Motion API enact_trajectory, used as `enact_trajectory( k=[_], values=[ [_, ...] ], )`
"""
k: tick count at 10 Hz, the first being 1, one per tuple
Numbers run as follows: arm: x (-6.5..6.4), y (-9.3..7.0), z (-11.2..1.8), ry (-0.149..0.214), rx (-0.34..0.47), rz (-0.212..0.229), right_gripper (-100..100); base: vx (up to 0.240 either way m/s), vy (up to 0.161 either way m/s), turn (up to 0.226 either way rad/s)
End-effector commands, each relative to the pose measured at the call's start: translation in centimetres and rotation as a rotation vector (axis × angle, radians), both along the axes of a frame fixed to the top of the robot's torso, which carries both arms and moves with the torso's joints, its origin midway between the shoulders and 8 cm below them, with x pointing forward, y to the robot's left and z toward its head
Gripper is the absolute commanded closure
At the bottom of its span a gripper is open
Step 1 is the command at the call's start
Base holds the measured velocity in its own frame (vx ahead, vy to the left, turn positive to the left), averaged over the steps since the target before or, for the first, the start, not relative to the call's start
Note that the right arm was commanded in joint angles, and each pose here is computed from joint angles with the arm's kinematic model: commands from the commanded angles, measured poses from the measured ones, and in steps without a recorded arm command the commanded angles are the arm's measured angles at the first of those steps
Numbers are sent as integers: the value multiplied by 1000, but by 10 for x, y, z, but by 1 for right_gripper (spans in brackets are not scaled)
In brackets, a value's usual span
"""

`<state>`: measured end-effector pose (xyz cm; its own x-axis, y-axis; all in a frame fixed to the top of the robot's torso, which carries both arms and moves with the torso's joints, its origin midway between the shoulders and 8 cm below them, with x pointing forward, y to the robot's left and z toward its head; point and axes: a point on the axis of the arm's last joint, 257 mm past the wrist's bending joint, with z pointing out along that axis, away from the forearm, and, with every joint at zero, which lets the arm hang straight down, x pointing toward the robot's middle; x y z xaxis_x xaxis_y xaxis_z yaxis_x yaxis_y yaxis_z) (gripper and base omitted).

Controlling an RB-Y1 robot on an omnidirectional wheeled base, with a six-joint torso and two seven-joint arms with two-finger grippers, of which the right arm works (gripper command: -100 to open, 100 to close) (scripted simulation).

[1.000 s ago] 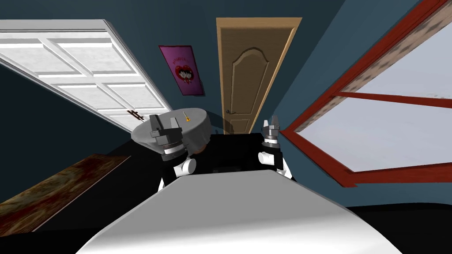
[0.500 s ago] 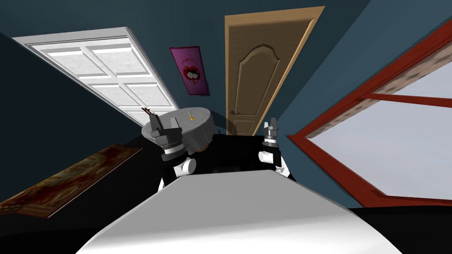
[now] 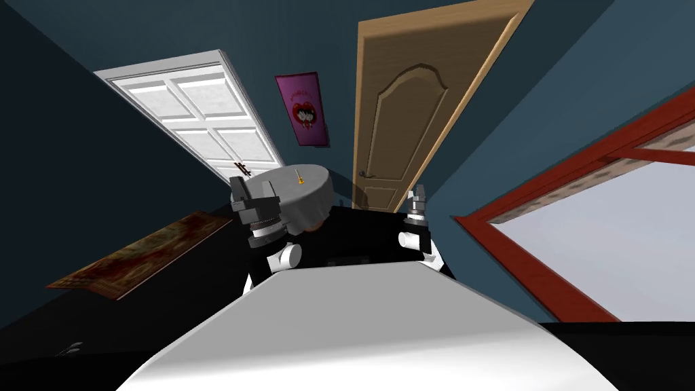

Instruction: Pull the door open

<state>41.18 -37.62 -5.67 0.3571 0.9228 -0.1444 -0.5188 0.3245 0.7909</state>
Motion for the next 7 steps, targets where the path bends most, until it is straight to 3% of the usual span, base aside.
enact_trajectory(
  k=[1,5,7],
  values=[
    [4,-8,-9,15,3,-12,-100,42,-43,46],
    [13,-34,-31,52,13,-63,-100,41,-35,129],
    [17,-52,-41,66,18,-98,-100,46,-43,233]
  ],
)
